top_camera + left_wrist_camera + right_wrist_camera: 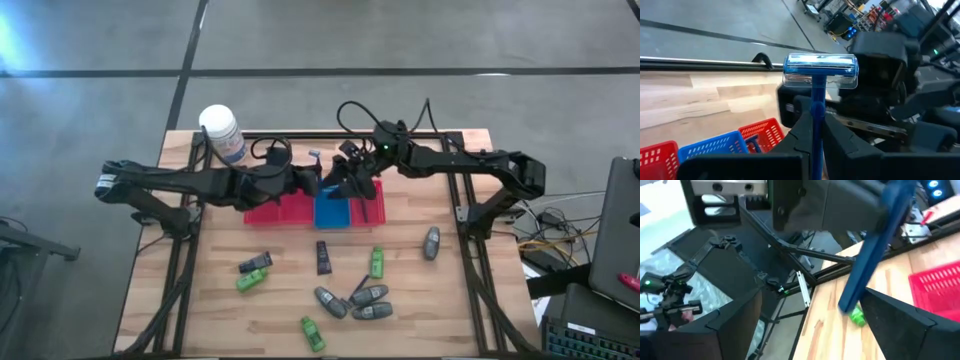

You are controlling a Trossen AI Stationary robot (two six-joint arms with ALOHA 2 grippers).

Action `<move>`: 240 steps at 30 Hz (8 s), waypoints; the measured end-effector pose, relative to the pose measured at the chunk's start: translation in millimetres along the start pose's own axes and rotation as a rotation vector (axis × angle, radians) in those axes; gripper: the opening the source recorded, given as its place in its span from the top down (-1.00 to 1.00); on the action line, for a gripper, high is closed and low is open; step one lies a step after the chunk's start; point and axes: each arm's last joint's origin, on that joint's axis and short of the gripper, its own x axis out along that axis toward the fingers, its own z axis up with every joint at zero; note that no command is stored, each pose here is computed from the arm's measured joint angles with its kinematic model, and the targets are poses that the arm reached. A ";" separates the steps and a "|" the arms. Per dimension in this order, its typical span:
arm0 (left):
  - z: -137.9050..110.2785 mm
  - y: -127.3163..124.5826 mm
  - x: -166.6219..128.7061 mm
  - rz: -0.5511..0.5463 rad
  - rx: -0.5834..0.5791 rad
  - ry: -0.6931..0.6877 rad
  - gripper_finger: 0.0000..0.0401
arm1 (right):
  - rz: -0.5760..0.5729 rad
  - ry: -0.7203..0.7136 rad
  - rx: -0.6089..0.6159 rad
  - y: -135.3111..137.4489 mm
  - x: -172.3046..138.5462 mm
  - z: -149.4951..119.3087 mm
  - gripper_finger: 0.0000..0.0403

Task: Pick & Place Travel size toiletries
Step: Put the blue razor into the right red bin, then put the blue shave cream into the blue bin

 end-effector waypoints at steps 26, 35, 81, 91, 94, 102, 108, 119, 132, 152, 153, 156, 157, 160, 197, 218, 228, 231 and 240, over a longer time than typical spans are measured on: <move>-4.8 -4.7 -5.6 -0.023 0.003 0.023 0.87 | -0.006 0.002 -0.023 -15.8 6.9 11.0 0.42; -7.3 -2.9 -5.9 -0.009 0.012 0.035 0.72 | -0.076 0.003 -0.012 -20.4 5.0 8.3 0.87; 23.3 136.2 -0.6 0.184 0.458 0.403 -0.17 | -1.070 0.024 0.978 -44.3 -60.8 -138.7 0.77; 16.3 155.3 -11.7 0.155 0.455 0.446 -0.17 | -1.006 0.119 1.020 -50.2 -54.4 -141.9 0.72; 16.5 157.8 -13.0 0.158 0.451 0.443 -0.17 | -1.004 0.160 1.048 -55.5 -51.9 -147.5 0.65; 17.1 158.2 -16.7 0.119 0.429 0.469 -0.17 | -0.985 0.144 1.010 -47.8 -53.2 -142.6 0.40; 11.8 167.2 -28.2 0.159 0.462 0.599 -0.17 | -0.940 0.083 0.897 -27.7 -60.8 -127.9 0.14; -39.7 178.5 -70.4 0.287 0.550 1.148 -0.17 | -0.895 0.023 0.664 -1.2 -74.2 -110.7 -0.25; -141.8 164.5 -120.2 0.121 0.725 1.006 -0.17 | -0.872 0.096 0.479 1.2 -75.0 -109.2 -0.75; -202.6 186.1 -99.7 0.142 0.922 1.103 -0.14 | -0.867 0.116 0.446 1.0 -74.8 -109.6 -0.83; -203.5 186.0 -99.3 0.139 0.920 1.102 -0.11 | -0.869 0.116 0.447 0.9 -74.9 -109.6 -0.83; -204.5 185.0 -98.7 0.128 0.913 1.098 0.01 | -0.869 0.116 0.448 0.7 -74.9 -109.6 -0.83; -204.6 184.7 -98.6 0.123 0.912 1.098 0.06 | -0.870 0.114 0.449 0.6 -75.1 -109.5 -0.83; -204.3 183.4 -98.7 0.110 0.907 1.095 0.26 | -0.871 0.111 0.452 0.0 -75.8 -109.0 -0.83; -68.8 116.7 17.1 -0.056 1.034 0.531 0.36 | -0.326 -0.048 0.690 -36.2 -29.2 -63.8 -0.83; -64.5 92.5 53.6 -0.094 1.093 0.527 0.36 | -0.380 0.120 0.644 -56.2 -4.3 -48.7 -0.45; -62.6 94.9 55.3 -0.079 1.088 0.531 0.36 | -0.364 0.122 0.622 -62.0 6.4 -36.0 -0.05; -61.5 95.7 56.0 -0.077 1.084 0.532 0.36 | -0.366 0.135 0.630 -64.6 7.2 -37.7 0.11; -60.1 96.7 57.4 -0.070 1.070 0.528 0.36 | -0.381 0.146 0.636 -67.9 5.5 -43.9 0.36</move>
